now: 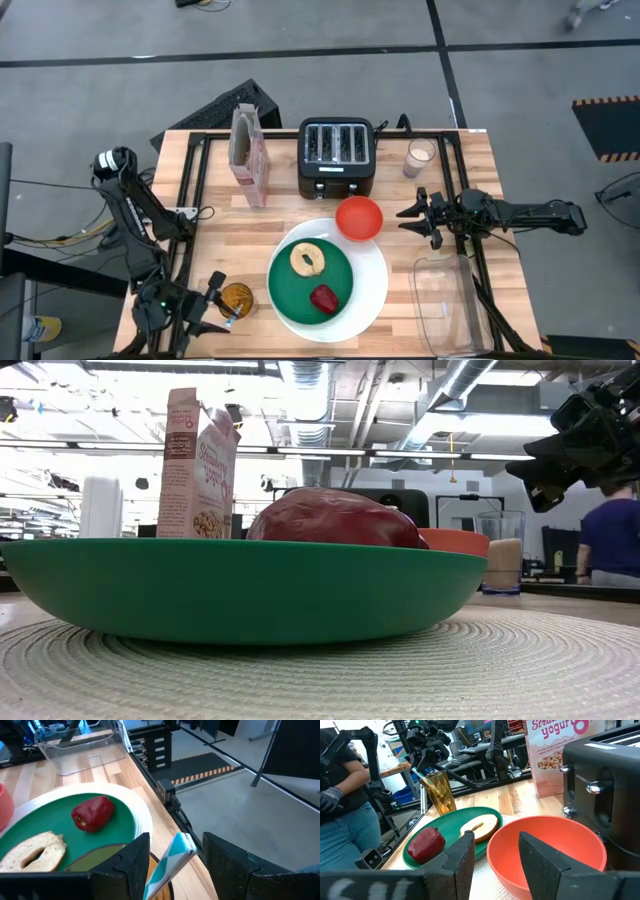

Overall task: Arrange a breakfast setting
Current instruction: Put the blue spoon on the white mat from the orange cup

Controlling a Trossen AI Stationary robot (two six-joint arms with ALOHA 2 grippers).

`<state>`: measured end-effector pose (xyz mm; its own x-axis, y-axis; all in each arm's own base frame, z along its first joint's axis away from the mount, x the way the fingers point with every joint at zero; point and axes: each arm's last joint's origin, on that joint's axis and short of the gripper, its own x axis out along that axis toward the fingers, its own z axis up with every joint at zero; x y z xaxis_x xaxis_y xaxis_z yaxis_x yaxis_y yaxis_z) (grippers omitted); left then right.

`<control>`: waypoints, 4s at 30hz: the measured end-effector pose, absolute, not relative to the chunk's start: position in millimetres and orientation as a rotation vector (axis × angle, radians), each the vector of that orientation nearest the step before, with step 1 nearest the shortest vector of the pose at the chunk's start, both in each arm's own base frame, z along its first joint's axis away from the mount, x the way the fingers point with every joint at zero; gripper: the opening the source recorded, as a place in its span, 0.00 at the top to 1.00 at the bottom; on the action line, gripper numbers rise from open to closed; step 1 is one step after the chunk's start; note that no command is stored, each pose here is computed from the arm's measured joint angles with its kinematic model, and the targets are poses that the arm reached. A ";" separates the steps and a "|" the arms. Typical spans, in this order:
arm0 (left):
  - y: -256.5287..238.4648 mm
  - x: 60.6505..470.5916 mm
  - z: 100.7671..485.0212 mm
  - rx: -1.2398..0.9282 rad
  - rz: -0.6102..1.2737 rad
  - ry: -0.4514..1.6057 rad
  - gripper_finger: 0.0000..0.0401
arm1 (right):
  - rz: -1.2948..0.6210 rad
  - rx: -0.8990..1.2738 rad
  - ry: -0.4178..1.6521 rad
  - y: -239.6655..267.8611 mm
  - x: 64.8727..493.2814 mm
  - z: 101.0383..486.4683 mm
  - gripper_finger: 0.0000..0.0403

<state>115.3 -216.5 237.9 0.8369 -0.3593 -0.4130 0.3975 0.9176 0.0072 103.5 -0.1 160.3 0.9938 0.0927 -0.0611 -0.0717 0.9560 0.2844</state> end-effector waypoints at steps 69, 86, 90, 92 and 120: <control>-211.1 118.7 237.6 0.093 -0.296 0.404 0.90 | 0.083 0.286 0.074 -0.1 103.5 160.4 0.56; -183.9 106.5 276.9 0.048 -0.330 0.282 0.93 | 0.083 0.286 0.074 -0.1 103.5 160.3 0.56; -170.1 100.1 290.5 0.031 -0.339 0.241 0.93 | 0.083 0.286 0.074 -0.1 103.5 160.4 0.56; -163.9 97.4 296.0 0.015 -0.341 0.223 0.93 | 0.083 0.286 0.074 -0.1 103.5 160.4 0.56; -105.2 78.1 361.9 -0.367 -0.324 -0.141 0.93 | 0.083 0.286 0.074 -0.1 103.5 160.4 0.56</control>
<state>78.1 -105.2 361.9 0.9389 -0.2853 0.1928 0.3357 0.8827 -0.3287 103.5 -0.1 160.4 0.9938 0.0925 -0.0609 -0.0716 0.9560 0.2844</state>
